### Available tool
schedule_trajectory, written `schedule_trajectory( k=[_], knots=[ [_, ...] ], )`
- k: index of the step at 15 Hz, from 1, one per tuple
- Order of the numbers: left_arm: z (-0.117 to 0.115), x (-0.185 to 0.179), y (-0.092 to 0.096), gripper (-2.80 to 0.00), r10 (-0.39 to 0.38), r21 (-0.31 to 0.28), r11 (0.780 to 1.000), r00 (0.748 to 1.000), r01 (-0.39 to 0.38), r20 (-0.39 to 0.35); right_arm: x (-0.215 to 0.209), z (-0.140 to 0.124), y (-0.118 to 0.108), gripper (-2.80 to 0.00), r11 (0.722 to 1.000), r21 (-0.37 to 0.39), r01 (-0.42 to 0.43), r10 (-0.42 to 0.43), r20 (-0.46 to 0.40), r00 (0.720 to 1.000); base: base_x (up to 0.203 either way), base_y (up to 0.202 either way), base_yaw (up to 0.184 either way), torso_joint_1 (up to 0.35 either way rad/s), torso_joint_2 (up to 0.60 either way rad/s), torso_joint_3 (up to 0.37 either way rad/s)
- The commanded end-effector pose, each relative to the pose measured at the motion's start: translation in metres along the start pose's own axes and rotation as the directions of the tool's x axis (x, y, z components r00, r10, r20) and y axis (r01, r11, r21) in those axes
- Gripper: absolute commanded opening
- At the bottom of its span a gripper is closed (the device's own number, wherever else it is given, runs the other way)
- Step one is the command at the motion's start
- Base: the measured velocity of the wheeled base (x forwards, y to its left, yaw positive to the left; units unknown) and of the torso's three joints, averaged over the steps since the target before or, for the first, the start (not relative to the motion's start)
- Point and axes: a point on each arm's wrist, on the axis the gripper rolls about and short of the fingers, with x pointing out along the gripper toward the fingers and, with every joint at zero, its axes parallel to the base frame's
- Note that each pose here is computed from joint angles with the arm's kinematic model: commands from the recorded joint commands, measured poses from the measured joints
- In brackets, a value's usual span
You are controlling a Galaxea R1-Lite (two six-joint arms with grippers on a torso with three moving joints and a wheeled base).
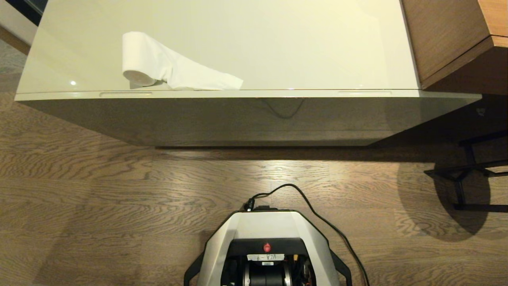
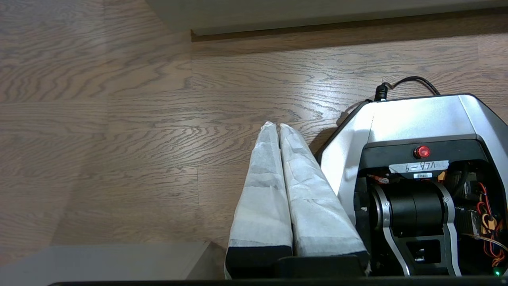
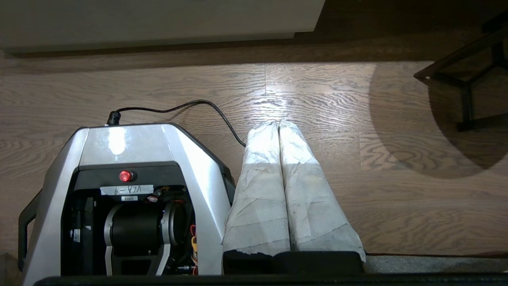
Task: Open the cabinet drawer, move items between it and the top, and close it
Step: Open the drawer
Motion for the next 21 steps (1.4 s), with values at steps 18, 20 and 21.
schedule_trajectory(
  k=[18, 20, 21],
  knots=[
    [0.005, -0.002, 0.000, -2.80, 0.002, 0.016, 1.000, 1.000, -0.002, 0.008, -0.001, 0.002, 0.000, -2.80, 0.999, -0.035, -0.001, 0.001, 0.001, 1.000, 0.000, 0.000, 0.000, 0.000, 0.00, 0.000],
    [0.031, -0.010, 0.002, -2.80, -0.007, 0.015, 1.000, 0.998, 0.006, 0.061, -0.013, 0.029, 0.001, -2.80, 0.999, -0.043, -0.013, 0.015, 0.037, 0.999, 0.000, 0.000, 0.000, 0.000, 0.00, 0.000],
    [0.041, -0.013, 0.003, -2.80, -0.017, 0.010, 1.000, 0.998, 0.016, 0.056, -0.027, 0.048, 0.002, -2.80, 0.999, -0.044, -0.025, 0.027, 0.037, 0.999, 0.000, 0.000, 0.000, 0.000, 0.00, 0.000]
  ],
)
